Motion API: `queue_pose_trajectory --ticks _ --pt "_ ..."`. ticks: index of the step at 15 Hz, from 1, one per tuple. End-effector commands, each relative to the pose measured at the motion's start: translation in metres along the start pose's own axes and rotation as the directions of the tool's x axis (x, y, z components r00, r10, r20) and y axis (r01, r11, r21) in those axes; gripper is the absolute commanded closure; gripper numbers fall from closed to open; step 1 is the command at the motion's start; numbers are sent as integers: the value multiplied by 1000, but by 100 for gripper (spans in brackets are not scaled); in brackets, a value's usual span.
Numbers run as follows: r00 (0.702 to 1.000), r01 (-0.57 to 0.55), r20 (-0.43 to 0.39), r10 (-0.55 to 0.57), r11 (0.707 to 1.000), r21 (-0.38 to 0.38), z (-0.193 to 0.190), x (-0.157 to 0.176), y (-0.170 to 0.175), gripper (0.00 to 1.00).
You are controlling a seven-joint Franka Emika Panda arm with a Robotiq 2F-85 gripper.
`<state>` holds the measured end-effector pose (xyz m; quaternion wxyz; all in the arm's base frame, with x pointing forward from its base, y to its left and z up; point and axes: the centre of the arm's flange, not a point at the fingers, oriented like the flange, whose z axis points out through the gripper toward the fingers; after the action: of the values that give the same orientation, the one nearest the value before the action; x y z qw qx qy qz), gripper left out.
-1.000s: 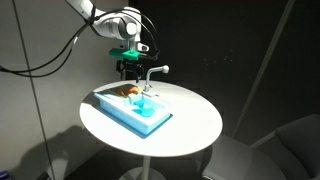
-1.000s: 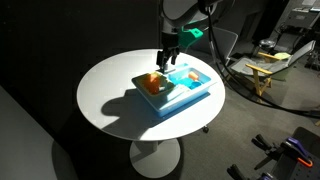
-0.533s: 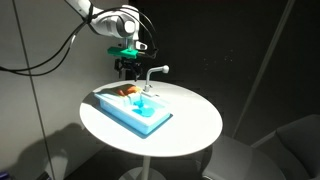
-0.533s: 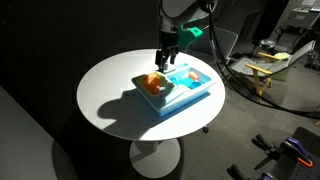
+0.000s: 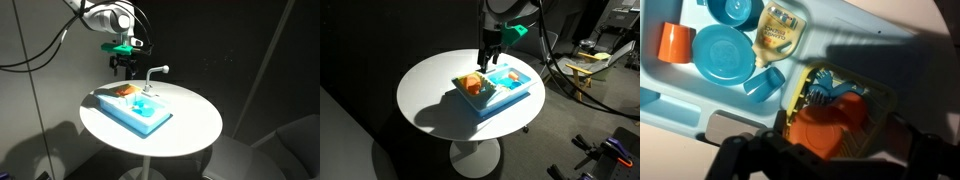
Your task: Pick up the orange mug and put it in the disk rack
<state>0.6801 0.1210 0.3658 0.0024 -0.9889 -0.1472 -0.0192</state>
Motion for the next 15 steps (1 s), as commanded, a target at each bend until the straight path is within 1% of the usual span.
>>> queue_pose_trajectory --ticks 1,6,10,15 --pt "999 -34 -31 33 999 -20 -12 -30 -9 0" --pt "994 -93 -66 92 995 -19 -18 -50 -13 0" --pt "983 -179 -34 179 984 -11 -24 -68 -19 0" --pt "962 -272 16 272 962 -10 -35 -86 -22 0"
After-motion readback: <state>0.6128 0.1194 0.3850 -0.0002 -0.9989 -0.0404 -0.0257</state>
